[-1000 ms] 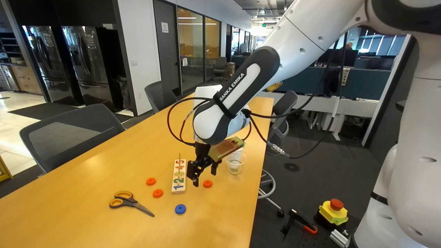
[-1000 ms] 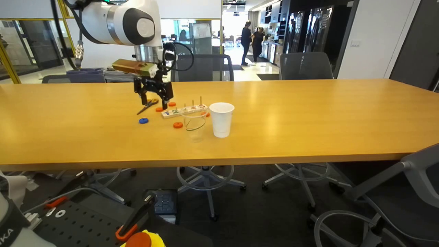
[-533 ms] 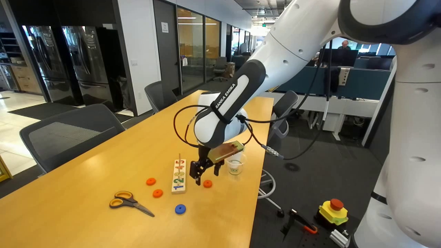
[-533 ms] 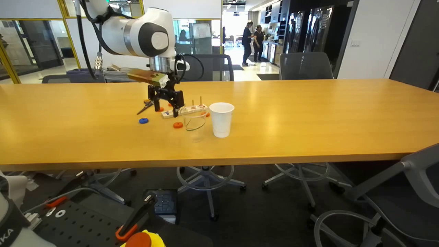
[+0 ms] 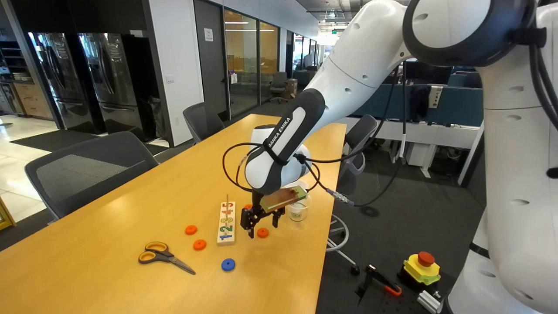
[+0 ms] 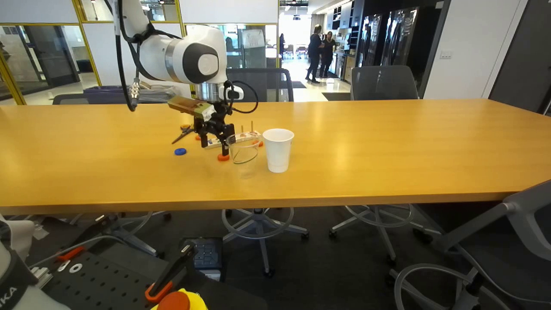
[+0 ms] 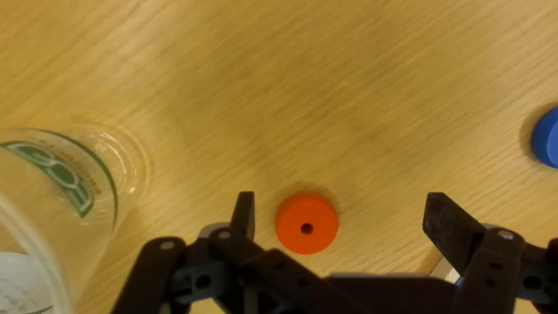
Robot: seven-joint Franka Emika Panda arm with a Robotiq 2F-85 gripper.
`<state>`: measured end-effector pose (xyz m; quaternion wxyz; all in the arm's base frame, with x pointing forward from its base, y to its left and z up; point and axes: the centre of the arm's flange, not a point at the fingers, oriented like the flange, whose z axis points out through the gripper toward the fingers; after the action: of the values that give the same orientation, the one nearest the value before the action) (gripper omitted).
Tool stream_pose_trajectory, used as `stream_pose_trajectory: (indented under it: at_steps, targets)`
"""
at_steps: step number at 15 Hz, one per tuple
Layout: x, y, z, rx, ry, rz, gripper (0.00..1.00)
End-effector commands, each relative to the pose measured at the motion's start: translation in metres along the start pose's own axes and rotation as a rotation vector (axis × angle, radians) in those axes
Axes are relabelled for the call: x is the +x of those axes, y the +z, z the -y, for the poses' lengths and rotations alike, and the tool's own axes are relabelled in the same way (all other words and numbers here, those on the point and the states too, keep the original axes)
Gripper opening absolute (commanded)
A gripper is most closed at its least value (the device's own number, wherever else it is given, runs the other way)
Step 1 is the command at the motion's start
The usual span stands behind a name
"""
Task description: Put the orange rings on the clear cup
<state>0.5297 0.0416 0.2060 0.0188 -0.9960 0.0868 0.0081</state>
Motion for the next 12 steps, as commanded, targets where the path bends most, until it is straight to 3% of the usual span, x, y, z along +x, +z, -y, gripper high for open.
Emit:
stream_pose_trajectory:
  at_steps: [1,12]
  targets:
    - [0.016,0.01,0.002,0.012,0.049,-0.016,1.0]
    - [0.036,0.023,0.0,0.024,0.096,-0.013,1.0]
